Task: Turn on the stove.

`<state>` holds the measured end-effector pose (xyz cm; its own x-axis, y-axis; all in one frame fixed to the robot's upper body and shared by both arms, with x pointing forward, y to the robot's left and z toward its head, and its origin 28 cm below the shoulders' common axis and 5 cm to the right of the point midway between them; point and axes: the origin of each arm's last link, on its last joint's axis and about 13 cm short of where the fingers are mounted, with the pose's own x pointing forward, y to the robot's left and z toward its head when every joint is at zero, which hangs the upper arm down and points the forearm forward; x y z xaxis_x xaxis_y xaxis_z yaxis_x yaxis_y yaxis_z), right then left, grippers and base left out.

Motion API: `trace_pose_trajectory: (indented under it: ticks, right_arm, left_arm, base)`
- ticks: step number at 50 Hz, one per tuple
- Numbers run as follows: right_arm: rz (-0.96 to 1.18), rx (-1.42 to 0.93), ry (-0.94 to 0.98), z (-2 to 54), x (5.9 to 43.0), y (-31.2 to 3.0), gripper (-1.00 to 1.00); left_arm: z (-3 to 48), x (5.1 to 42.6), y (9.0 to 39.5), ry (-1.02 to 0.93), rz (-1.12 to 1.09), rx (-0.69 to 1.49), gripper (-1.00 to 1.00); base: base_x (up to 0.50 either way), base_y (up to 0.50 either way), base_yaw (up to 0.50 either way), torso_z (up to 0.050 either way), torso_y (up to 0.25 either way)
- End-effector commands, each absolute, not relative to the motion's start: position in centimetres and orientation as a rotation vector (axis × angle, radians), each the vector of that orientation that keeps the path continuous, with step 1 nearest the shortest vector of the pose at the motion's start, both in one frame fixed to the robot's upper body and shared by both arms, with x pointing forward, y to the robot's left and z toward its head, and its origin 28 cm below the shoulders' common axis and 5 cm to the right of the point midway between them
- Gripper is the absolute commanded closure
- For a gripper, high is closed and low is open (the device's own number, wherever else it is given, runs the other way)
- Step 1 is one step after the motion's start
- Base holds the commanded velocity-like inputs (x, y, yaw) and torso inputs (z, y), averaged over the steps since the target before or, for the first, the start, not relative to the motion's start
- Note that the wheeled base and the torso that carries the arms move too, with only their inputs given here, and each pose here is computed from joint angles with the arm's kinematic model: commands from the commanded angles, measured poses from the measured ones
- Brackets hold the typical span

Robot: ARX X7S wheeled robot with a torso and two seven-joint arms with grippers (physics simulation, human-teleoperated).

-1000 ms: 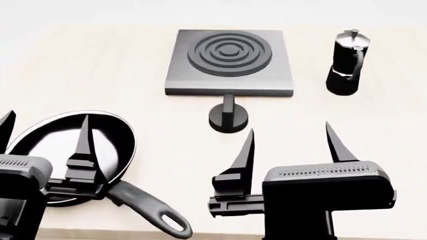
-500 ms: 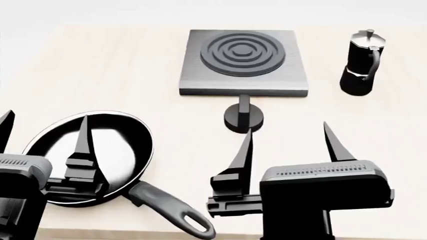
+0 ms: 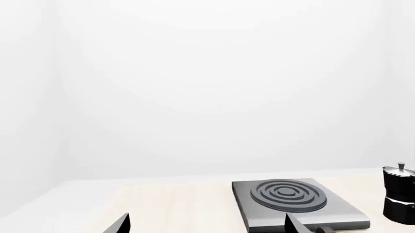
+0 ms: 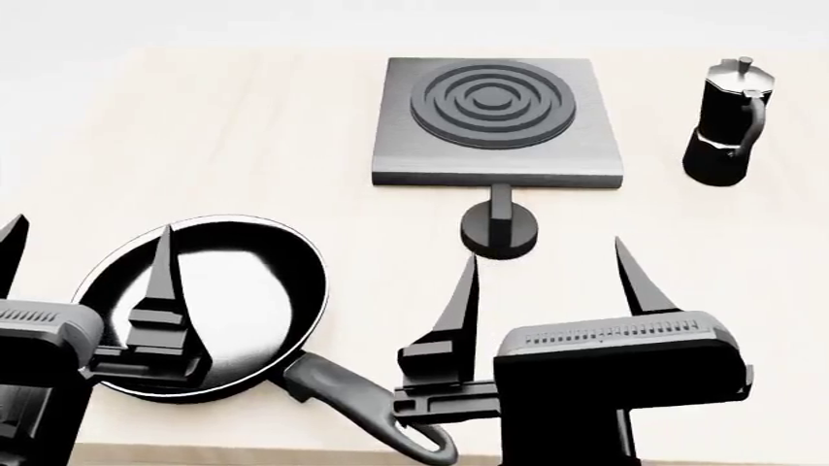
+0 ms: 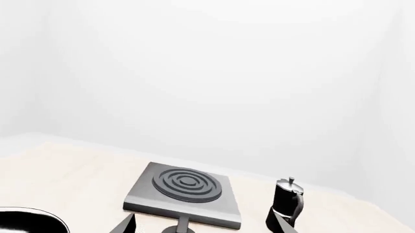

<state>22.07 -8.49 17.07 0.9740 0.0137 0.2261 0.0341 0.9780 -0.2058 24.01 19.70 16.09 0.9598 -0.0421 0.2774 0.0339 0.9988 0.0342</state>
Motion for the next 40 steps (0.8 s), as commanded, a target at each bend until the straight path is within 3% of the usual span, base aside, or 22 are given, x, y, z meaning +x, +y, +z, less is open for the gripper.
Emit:
trace_pose_trajectory:
  ticks: [1, 40]
  right_arm:
    - [0.002, -0.195, -0.239, 17.08, 22.02, -8.51, -1.0]
    - [-0.003, -0.181, -0.22, 16.98, 22.15, -8.52, -1.0]
  left_arm:
    - [15.98, 24.04, 19.62, -0.281, -0.043, 0.033, -1.0]
    - [16.08, 24.02, 19.68, -0.283, -0.033, 0.033, -1.0]
  base:
    - [0.0, 0.0, 0.0, 0.0, 0.0]
    - [0.06, 0.0, 0.0, 0.0, 0.0]
